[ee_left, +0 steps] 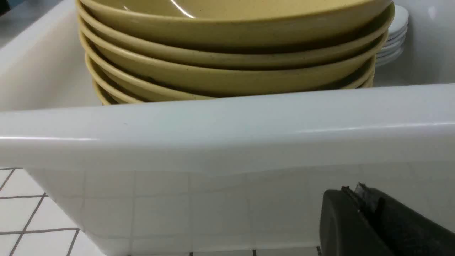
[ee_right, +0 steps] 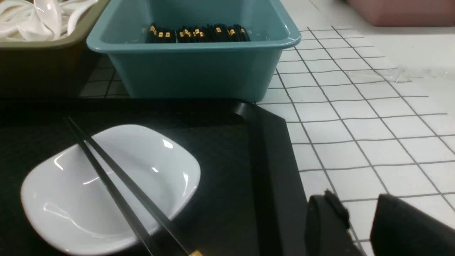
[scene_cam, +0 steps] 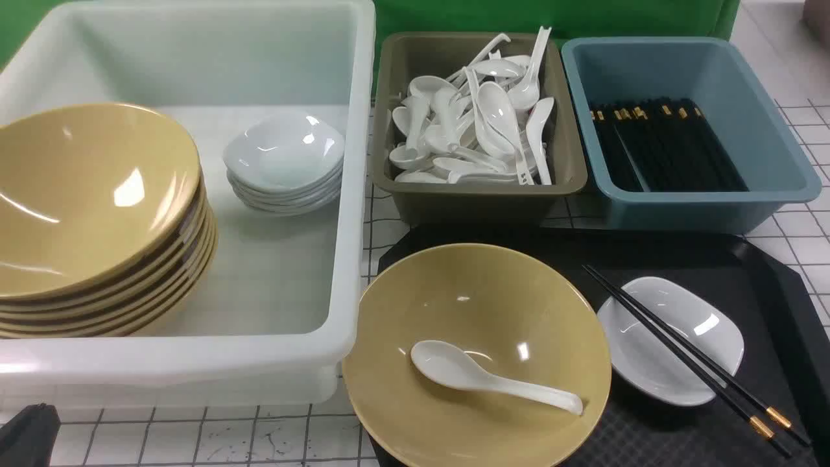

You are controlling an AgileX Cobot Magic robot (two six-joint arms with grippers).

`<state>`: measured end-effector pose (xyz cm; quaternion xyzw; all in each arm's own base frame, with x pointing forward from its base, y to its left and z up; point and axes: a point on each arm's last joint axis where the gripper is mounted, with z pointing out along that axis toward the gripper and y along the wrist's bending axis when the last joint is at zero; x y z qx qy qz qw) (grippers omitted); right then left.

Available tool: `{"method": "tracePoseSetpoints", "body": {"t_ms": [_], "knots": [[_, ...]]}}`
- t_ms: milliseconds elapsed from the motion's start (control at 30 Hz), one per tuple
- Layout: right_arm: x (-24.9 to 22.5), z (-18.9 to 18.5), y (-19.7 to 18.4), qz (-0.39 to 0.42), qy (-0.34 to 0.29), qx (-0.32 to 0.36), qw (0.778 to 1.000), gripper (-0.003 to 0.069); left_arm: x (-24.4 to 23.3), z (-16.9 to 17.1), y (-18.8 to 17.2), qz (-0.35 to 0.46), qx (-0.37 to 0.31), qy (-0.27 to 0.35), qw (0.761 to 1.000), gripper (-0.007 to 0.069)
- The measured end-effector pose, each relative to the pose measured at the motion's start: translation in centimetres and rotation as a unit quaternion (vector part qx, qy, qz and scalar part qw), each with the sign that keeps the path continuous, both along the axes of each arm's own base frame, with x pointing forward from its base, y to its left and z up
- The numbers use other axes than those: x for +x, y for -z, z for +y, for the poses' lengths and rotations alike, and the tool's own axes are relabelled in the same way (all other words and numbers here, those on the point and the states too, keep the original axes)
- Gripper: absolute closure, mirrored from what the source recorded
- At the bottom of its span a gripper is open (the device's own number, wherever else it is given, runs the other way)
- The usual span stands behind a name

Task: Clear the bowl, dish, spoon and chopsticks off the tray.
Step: Use the right arm to grab the chopsticks

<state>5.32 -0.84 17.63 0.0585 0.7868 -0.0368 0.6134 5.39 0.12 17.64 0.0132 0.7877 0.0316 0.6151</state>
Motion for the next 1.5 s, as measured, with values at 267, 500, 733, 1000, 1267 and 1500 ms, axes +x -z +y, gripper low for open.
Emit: {"method": "tracePoseSetpoints", "body": {"t_ms": [267, 500, 733, 1000, 1267, 1500], "knots": [[0.00, 0.00, 0.00, 0.000, 0.000, 0.000, 1.000, 0.0421, 0.00, 0.00, 0.00, 0.000, 0.000, 0.000, 1.000, 0.0637], [0.00, 0.00, 0.00, 0.000, 0.000, 0.000, 1.000, 0.0421, 0.00, 0.00, 0.00, 0.000, 0.000, 0.000, 1.000, 0.0637], [0.00, -0.02, 0.00, 0.004, -0.006, -0.029, 1.000, 0.0421, 0.00, 0.00, 0.00, 0.000, 0.000, 0.000, 1.000, 0.0637], [0.00, -0.03, 0.00, 0.005, -0.008, -0.039, 0.999, 0.0421, 0.00, 0.00, 0.00, 0.000, 0.001, 0.000, 1.000, 0.0637], [0.00, -0.03, -0.01, 0.003, -0.004, -0.024, 1.000, 0.0421, 0.00, 0.00, 0.00, 0.000, 0.001, 0.000, 1.000, 0.0637], [0.01, -0.03, -0.04, -0.002, 0.002, 0.001, 1.000, 0.0421, 0.00, 0.00, 0.00, 0.000, 0.001, 0.000, 1.000, 0.0637]]}}
